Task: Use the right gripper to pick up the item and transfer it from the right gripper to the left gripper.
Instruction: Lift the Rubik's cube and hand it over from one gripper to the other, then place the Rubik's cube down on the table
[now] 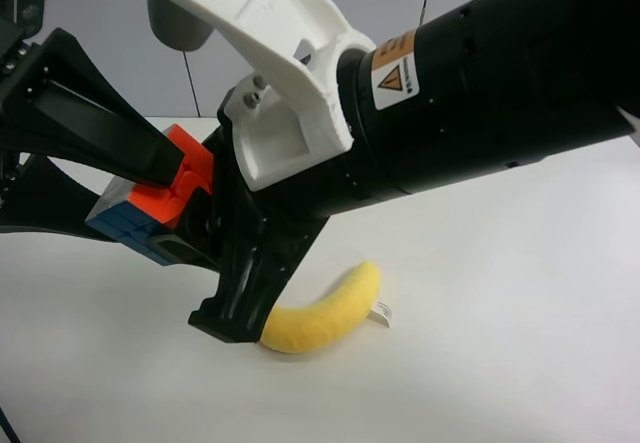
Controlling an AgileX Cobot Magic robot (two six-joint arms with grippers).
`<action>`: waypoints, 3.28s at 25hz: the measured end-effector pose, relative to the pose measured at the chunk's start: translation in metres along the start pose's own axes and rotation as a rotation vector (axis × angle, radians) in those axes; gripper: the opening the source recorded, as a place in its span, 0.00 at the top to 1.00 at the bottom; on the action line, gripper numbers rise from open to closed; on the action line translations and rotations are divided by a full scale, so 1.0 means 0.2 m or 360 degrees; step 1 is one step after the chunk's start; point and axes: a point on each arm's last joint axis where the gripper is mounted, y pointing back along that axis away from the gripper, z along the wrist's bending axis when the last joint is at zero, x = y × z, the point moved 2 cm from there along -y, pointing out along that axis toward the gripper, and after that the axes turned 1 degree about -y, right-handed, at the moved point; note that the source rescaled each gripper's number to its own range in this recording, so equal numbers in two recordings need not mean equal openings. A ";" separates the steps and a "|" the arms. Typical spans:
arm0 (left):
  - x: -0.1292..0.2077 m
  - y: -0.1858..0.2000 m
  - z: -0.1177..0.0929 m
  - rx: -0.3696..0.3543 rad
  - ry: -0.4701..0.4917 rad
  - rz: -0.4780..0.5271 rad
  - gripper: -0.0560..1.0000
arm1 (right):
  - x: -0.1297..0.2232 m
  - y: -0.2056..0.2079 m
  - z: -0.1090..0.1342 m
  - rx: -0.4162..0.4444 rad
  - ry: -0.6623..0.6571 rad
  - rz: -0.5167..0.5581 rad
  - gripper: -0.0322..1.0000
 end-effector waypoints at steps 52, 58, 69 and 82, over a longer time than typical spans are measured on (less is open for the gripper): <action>0.00 -0.06 -0.05 -0.0003 -0.0098 -0.0025 0.94 | -0.01 0.01 0.00 0.0004 0.0020 -0.0013 0.01; 0.00 -0.06 -0.05 -0.0003 -0.0098 -0.0024 0.94 | -0.01 0.11 0.03 -0.0056 0.0010 0.0027 0.01; 0.00 -0.06 -0.05 -0.0003 -0.0098 -0.0024 0.94 | 0.03 0.49 0.11 -0.0153 -0.0156 0.0158 0.00; 0.00 -0.06 -0.03 -0.0050 -0.0124 -0.0009 0.94 | 0.27 1.00 0.16 -0.0021 -0.0430 0.0429 0.00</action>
